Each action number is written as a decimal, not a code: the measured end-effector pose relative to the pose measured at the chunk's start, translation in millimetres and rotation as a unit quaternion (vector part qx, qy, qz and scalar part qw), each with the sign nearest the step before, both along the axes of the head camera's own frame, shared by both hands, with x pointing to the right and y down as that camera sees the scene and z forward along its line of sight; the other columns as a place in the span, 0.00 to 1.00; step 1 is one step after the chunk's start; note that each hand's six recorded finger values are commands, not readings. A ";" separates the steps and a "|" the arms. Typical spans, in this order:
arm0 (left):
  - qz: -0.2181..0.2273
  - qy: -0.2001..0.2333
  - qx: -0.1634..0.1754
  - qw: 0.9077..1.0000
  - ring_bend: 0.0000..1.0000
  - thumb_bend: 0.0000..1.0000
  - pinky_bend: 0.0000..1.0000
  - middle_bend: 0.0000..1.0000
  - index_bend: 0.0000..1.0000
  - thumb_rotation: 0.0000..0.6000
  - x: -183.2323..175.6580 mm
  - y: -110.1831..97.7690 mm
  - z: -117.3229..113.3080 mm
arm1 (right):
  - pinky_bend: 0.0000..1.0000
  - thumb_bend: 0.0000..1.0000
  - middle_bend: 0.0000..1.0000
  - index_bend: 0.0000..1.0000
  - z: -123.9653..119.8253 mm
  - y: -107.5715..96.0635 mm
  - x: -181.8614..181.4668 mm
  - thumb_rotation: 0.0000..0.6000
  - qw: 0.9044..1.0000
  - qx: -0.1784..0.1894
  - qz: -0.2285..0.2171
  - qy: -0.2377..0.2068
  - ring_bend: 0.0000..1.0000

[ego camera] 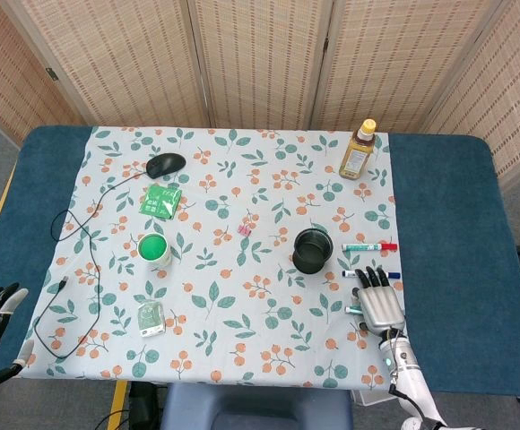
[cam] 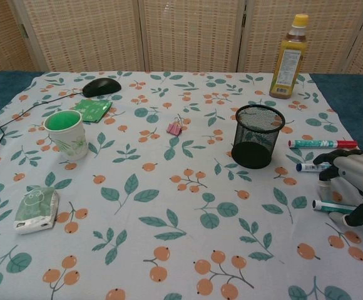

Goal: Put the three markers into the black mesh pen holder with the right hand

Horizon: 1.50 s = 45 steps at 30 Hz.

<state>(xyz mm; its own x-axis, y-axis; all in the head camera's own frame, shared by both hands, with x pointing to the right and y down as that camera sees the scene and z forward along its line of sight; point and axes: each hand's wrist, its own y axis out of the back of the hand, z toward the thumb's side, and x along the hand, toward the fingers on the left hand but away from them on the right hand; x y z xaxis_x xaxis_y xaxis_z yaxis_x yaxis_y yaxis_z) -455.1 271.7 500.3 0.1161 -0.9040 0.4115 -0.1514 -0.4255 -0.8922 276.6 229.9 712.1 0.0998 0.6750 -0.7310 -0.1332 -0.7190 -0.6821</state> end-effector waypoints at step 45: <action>-0.014 -0.011 -0.006 1.000 0.06 0.45 0.22 0.07 0.03 1.00 -6.8 -5.2 4.5 | 0.00 0.33 0.15 0.62 -85.9 -136.8 -102.3 1.00 0.932 0.108 0.157 -0.308 0.00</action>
<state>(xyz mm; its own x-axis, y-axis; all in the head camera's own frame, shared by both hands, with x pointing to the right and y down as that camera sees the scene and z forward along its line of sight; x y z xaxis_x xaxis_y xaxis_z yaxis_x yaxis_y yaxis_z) -461.8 266.4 504.8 0.0809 -0.9017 0.4247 -0.1445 -0.4322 -0.8901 174.3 93.2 626.3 0.2284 0.8665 -0.4438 0.5249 -0.4936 -0.6935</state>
